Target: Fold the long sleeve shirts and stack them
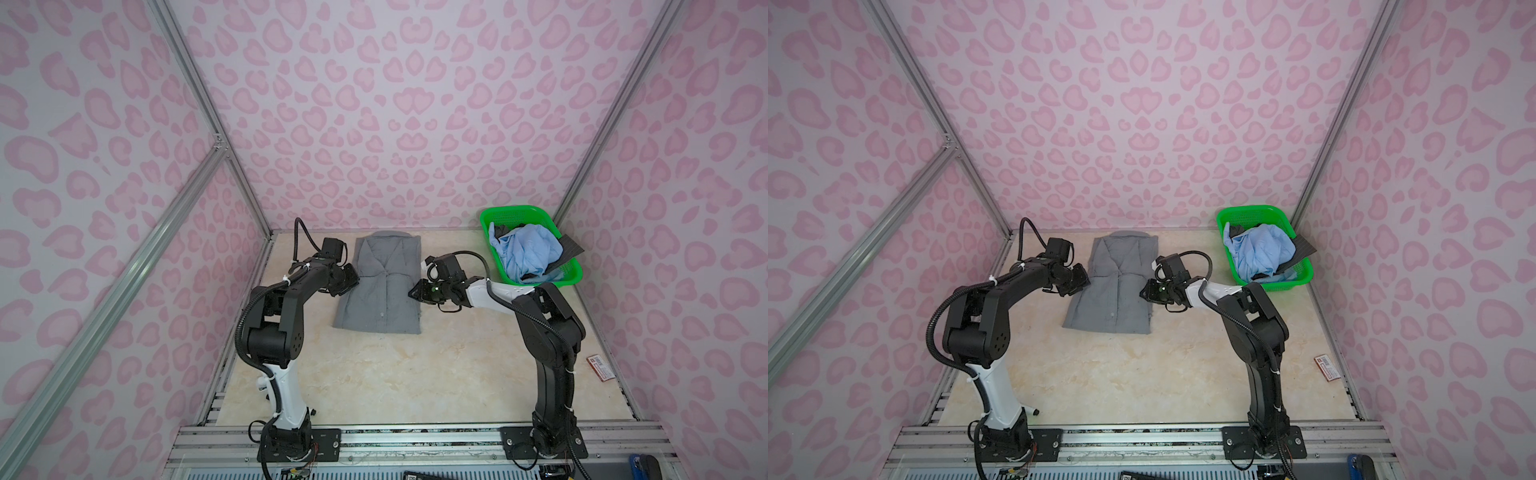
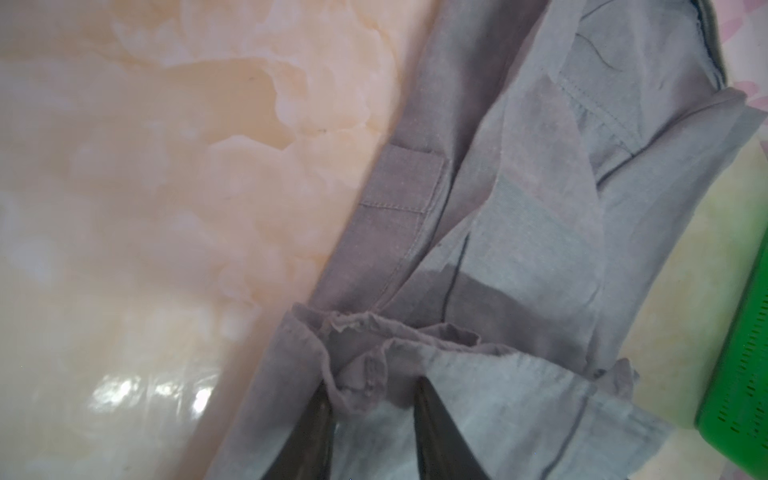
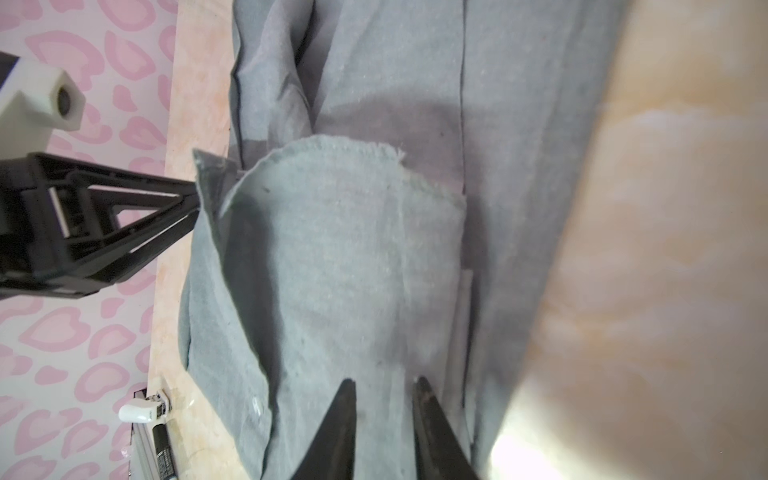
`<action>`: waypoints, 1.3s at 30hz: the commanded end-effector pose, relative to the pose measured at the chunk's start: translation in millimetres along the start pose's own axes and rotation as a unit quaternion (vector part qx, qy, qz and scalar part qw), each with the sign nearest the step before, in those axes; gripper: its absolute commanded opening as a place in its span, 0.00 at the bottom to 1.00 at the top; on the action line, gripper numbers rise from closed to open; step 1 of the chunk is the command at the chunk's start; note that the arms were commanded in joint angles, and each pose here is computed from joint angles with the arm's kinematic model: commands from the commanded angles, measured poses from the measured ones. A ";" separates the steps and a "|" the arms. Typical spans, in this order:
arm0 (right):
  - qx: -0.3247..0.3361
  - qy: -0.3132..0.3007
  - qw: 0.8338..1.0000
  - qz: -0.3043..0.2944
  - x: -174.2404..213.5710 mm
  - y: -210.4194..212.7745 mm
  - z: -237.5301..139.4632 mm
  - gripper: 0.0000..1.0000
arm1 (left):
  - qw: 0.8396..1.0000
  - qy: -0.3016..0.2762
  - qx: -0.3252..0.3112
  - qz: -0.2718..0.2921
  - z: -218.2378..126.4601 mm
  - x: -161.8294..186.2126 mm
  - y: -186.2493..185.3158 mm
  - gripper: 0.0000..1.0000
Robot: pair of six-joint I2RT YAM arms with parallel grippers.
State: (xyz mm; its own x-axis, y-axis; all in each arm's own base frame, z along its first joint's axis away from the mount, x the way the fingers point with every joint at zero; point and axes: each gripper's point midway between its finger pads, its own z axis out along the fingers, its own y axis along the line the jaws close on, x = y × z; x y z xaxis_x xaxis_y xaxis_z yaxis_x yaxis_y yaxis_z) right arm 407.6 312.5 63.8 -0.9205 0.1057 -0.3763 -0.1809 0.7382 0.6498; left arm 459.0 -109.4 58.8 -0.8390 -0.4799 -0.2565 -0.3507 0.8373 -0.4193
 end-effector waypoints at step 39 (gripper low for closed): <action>-0.059 -0.088 0.976 0.192 166.6 51.8 -19.4 0.31 | 0.994 -0.063 0.045 0.071 -134.4 6.0 -37.1 0.99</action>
State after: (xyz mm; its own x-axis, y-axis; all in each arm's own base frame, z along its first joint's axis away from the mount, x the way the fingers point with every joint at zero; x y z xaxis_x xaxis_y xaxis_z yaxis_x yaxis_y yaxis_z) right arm 234.5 356.2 31.7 -0.9180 0.3574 -0.1720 0.0748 0.5819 0.8098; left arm 439.1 -115.4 194.7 -0.7865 -0.4232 -0.4498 -0.1820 0.8548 -0.4860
